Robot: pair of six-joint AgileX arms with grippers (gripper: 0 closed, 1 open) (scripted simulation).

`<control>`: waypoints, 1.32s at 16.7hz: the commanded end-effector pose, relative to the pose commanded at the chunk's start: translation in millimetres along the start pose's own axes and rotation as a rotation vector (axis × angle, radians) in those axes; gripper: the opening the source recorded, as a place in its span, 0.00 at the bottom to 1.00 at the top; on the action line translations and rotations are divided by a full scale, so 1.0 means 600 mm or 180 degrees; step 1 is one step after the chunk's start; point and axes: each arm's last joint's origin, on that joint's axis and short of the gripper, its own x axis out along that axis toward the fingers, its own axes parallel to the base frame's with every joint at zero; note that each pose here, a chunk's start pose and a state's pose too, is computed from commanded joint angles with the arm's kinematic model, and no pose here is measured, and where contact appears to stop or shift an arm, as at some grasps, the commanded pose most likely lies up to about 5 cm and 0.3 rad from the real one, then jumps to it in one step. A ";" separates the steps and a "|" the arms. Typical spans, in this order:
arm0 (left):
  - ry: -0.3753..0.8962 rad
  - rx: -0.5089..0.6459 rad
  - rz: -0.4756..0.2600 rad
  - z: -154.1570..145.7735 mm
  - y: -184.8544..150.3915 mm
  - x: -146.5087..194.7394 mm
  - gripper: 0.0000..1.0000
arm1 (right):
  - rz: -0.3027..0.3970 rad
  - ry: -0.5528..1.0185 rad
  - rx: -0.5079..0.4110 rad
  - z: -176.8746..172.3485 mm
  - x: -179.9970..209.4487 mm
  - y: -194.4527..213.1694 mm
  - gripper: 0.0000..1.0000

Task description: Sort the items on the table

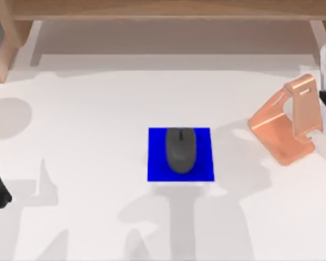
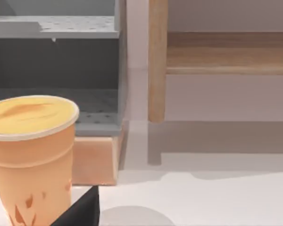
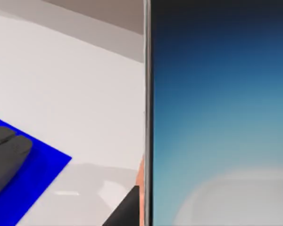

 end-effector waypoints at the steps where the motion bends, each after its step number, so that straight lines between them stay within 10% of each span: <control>1: 0.0000 0.0000 0.0000 0.000 0.000 0.000 1.00 | -0.0009 0.0000 0.0003 0.000 0.000 0.000 0.00; 9: 0.0000 0.0000 0.0000 0.000 0.000 0.000 1.00 | -0.0912 0.0055 0.0289 0.006 -0.028 -0.048 0.00; 17: 0.0000 0.0000 0.0000 0.000 0.000 0.000 1.00 | -0.0066 -0.0006 0.0016 0.001 0.072 -0.001 0.00; 22: 0.0000 0.0000 0.0000 0.000 0.000 0.000 1.00 | -0.0009 -0.0010 -0.0008 -0.002 0.081 -0.001 0.00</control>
